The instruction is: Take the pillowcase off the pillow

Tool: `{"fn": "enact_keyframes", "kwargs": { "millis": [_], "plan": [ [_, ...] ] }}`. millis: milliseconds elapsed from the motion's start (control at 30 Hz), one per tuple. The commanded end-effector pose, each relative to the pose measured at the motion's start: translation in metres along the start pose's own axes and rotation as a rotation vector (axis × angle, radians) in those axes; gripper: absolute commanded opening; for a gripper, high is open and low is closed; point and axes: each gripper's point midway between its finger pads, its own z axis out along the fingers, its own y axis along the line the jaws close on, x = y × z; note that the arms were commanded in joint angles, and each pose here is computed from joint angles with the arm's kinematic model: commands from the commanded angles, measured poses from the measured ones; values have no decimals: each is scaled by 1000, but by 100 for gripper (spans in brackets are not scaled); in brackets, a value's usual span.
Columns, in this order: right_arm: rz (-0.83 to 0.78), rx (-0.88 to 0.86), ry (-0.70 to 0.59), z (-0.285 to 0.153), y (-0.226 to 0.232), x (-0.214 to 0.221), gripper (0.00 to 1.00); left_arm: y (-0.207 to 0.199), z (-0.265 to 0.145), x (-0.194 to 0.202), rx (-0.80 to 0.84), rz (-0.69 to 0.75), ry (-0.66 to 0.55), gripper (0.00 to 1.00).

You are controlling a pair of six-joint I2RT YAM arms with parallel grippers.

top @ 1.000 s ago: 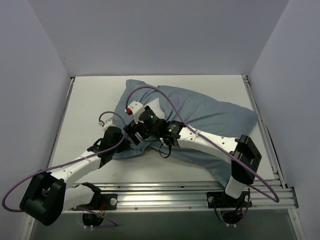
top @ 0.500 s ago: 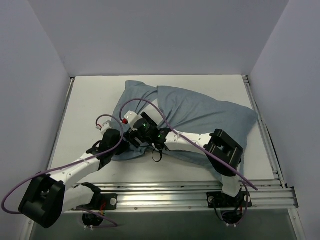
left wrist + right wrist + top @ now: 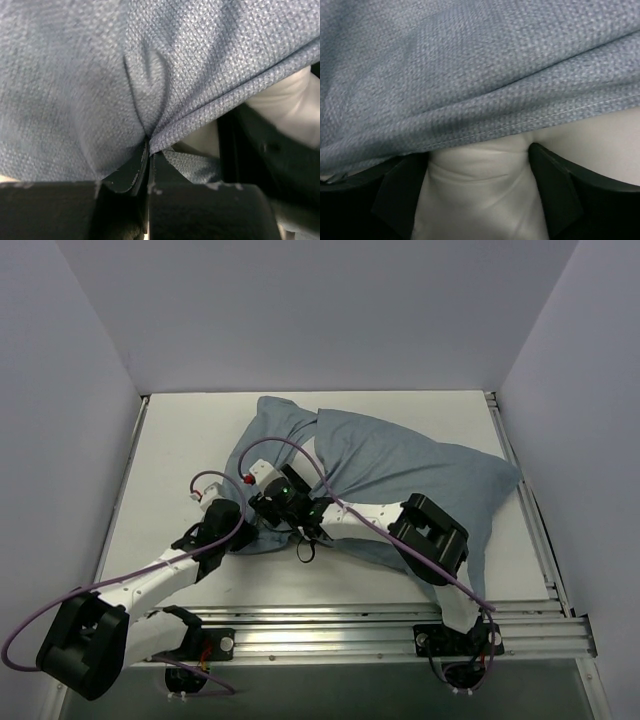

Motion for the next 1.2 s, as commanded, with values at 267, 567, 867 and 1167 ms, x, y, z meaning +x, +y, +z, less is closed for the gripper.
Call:
{"fn": "enact_keyframes", "kwargs": {
  "millis": [267, 567, 867, 1167],
  "plan": [
    [153, 206, 338, -8, -62, 114, 0, 10, -2, 3, -43, 12, 15, 2],
    [409, 72, 29, -49, -85, 38, 0, 13, -3, -3, -64, 20, 0, 2],
    [559, -82, -51, -83, -95, 25, 0, 16, -10, -25, -114, 37, -69, 2],
    [543, -394, -54, -110, -54, 25, 0, -6, -12, -46, -9, 39, -152, 2]
  ]
}}
